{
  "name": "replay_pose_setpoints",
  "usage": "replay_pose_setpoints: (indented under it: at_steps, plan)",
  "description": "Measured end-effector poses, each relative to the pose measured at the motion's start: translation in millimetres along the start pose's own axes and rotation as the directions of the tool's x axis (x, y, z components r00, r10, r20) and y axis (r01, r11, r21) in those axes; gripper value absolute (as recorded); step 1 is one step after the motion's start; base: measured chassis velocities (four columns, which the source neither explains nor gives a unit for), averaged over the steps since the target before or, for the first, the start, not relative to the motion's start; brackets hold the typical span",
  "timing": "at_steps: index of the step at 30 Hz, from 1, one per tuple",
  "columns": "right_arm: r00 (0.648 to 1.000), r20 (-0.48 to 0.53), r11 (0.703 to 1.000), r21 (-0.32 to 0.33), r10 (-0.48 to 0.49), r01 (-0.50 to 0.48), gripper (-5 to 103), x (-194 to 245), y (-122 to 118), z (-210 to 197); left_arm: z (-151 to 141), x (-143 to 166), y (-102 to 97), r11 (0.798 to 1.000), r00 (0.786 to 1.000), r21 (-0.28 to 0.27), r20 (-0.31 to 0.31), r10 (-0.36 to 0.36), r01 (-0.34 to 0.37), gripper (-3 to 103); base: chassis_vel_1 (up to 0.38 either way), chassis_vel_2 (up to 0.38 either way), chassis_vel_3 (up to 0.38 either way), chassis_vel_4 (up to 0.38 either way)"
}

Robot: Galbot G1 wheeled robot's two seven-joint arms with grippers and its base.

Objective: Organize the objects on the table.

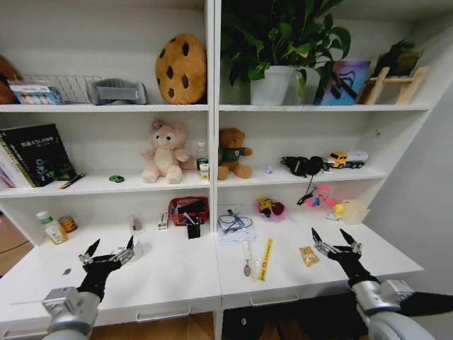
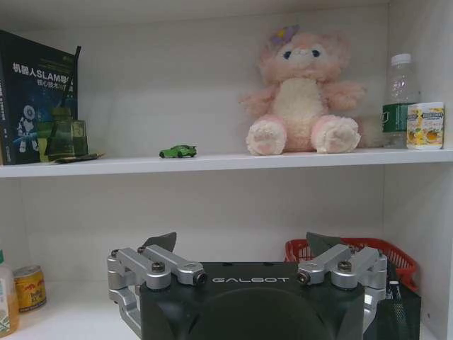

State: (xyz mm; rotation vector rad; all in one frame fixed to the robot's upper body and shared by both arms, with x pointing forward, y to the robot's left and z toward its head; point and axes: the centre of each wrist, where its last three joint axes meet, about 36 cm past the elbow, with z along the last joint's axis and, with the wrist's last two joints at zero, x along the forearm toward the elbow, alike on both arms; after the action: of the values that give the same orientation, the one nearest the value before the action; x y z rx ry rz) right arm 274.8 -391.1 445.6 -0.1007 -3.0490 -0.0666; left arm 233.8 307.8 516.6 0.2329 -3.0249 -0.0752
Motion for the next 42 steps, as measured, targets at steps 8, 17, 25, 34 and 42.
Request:
replay_pose_setpoints:
  at_steps: [8, 17, 25, 34, 42]
  plan:
    - [0.997, -0.055, 0.997, 0.061, 0.059, -0.055, 100, -34.9, -19.9, 32.7, 0.0, 0.0, 0.0, 1.0, 1.0, 0.0, 0.0, 0.0, 0.0, 100, 0.0, 0.0, 0.0, 0.0]
    - [0.985, -0.142, 0.993, 0.076, 0.096, -0.086, 100, -63.0, -38.5, 53.9, 0.0, 0.0, 0.0, 1.0, 1.0, 0.0, 0.0, 0.0, 0.0, 100, 0.0, 0.0, 0.0, 0.0]
    - [0.964, -0.264, 0.998, 0.055, 0.032, -0.018, 90, -83.6, -40.1, 75.1, 0.0, 0.0, 0.0, 1.0, 1.0, 0.0, 0.0, 0.0, 0.0, 100, 0.0, 0.0, 0.0, 0.0]
    - [0.95, -0.311, 0.993, 0.117, 0.016, 0.022, 58, -106.0, -43.4, 99.0, 0.0, 0.0, 0.0, 1.0, 1.0, 0.0, 0.0, 0.0, 0.0, 100, 0.0, 0.0, 0.0, 0.0]
    - [0.948, -0.319, 0.993, 0.115, 0.003, 0.036, 32, -112.6, -37.6, 100.1, 0.0, 0.0, 0.0, 1.0, 1.0, 0.0, 0.0, 0.0, 0.0, 100, 0.0, 0.0, 0.0, 0.0]
